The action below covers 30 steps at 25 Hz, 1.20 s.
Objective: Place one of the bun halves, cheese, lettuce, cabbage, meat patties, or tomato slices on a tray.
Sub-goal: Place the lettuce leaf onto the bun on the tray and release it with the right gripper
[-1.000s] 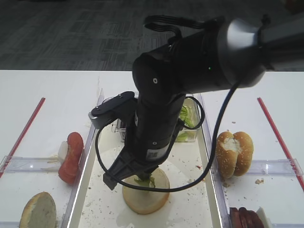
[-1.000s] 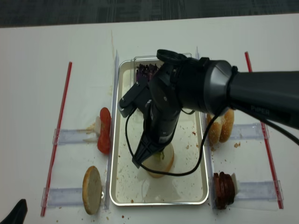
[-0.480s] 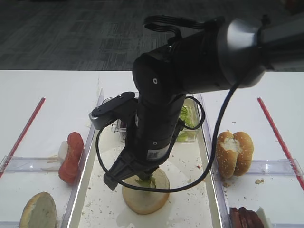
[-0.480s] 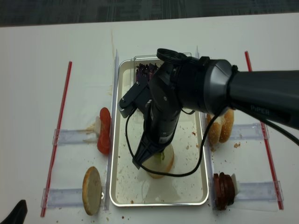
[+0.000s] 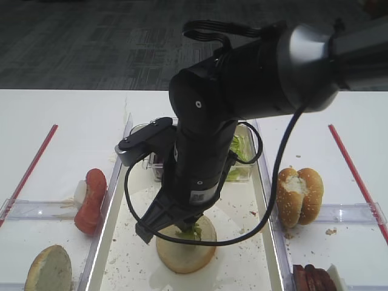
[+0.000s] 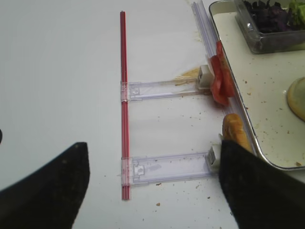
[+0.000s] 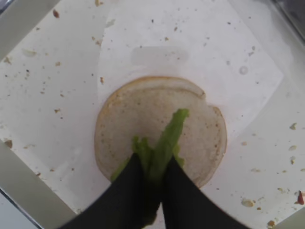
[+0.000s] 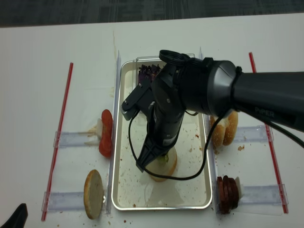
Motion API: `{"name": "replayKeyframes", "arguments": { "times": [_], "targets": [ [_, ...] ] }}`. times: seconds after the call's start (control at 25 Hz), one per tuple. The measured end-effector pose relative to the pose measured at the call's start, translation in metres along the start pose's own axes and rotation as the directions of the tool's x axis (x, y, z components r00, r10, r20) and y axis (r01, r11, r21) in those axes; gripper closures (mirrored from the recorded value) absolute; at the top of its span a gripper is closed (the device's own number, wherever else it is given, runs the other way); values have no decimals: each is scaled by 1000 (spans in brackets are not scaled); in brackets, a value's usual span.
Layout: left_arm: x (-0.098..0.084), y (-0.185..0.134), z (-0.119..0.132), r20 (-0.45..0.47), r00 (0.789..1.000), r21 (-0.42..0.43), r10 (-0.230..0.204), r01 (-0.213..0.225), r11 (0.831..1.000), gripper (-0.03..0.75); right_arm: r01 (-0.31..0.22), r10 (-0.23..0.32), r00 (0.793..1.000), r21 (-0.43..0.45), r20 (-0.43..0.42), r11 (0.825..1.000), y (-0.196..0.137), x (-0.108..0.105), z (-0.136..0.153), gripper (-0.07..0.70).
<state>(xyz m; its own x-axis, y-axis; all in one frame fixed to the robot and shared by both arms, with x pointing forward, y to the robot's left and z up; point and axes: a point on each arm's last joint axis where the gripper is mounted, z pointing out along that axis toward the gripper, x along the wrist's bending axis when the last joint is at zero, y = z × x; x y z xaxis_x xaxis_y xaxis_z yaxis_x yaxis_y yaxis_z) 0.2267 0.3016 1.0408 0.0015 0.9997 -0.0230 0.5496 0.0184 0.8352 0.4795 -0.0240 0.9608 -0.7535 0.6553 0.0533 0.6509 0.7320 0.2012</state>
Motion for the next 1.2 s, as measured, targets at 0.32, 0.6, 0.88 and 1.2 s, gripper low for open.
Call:
{"name": "replayKeyframes", "arguments": {
  "times": [0.32,0.6,0.88,1.2],
  "targets": [
    [0,0,0,0,1000,0,0,0,1000,165,2,-2,1000,0,3,1000,0,0,0,414],
    [0,0,0,0,1000,0,0,0,1000,165,2,-2,1000,4,3,1000,0,0,0,409],
    [0,0,0,0,1000,0,0,0,1000,165,2,-2,1000,-6,4,1000,1,0,0,148],
    [0,0,0,0,1000,0,0,0,1000,165,16,-16,1000,-15,20,1000,1,-2,0,101]
  ]
}}
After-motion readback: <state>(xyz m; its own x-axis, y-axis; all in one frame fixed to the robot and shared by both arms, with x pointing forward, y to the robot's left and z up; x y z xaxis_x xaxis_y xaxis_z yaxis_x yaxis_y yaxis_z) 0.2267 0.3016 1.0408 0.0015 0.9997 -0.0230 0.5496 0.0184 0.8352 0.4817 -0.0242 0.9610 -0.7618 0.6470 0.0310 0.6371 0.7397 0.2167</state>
